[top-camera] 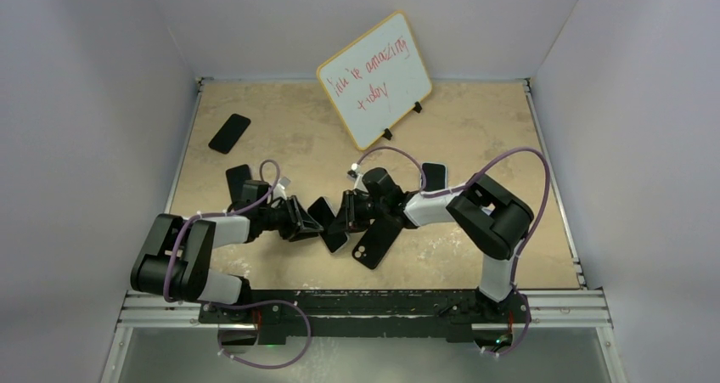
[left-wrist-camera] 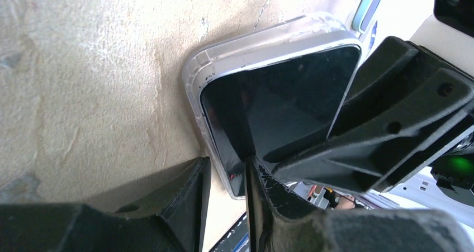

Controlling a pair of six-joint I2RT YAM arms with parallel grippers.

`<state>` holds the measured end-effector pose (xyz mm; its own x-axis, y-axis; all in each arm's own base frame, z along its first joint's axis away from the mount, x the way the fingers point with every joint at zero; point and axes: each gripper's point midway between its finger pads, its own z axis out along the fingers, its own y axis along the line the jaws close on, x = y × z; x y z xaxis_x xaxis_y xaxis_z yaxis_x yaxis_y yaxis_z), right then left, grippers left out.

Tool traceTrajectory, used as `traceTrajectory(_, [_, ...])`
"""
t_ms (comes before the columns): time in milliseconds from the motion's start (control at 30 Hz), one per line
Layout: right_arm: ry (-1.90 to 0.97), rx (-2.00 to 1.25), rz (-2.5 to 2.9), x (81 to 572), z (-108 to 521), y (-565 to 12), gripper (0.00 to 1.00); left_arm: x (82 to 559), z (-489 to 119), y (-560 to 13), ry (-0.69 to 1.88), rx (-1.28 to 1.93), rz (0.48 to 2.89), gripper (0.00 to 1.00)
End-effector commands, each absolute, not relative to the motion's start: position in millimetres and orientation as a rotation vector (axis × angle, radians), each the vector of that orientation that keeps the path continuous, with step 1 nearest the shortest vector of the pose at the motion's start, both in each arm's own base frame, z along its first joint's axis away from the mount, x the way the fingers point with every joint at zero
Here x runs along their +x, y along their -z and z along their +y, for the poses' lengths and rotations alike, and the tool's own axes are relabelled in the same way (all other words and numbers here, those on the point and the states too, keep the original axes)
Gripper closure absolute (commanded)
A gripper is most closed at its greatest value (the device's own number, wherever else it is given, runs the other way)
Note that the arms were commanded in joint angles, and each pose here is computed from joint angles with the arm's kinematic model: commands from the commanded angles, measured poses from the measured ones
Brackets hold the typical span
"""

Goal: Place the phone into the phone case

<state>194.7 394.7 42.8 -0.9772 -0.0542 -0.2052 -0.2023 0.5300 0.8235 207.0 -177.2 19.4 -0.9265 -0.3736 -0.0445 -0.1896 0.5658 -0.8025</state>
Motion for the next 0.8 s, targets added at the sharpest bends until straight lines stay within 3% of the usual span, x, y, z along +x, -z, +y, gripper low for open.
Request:
traceTrajectory(0, [-1.436, -0.269, 2.541, 199, 398, -62, 0.84, 215, -174, -18, 1.223, -0.432, 2.579, 0.69])
traceTrajectory(100, [-1.395, -0.247, 2.501, 204, 392, -68, 0.99, 215, -174, -22, 1.224, -0.427, 2.567, 0.69])
traceTrajectory(333, [-1.335, -0.262, 2.452, 212, 383, -87, 1.0, 222, -179, -51, 1.282, -0.39, 2.502, 0.63])
traceTrajectory(600, [-1.353, -0.237, 2.316, 214, 358, -129, 1.0, 236, -194, -141, 1.46, -0.218, 2.231, 0.29])
traceTrajectory(767, [-1.442, -0.26, 2.097, 209, 351, -180, 1.0, 236, -201, -181, 1.556, -0.125, 2.089, 0.2])
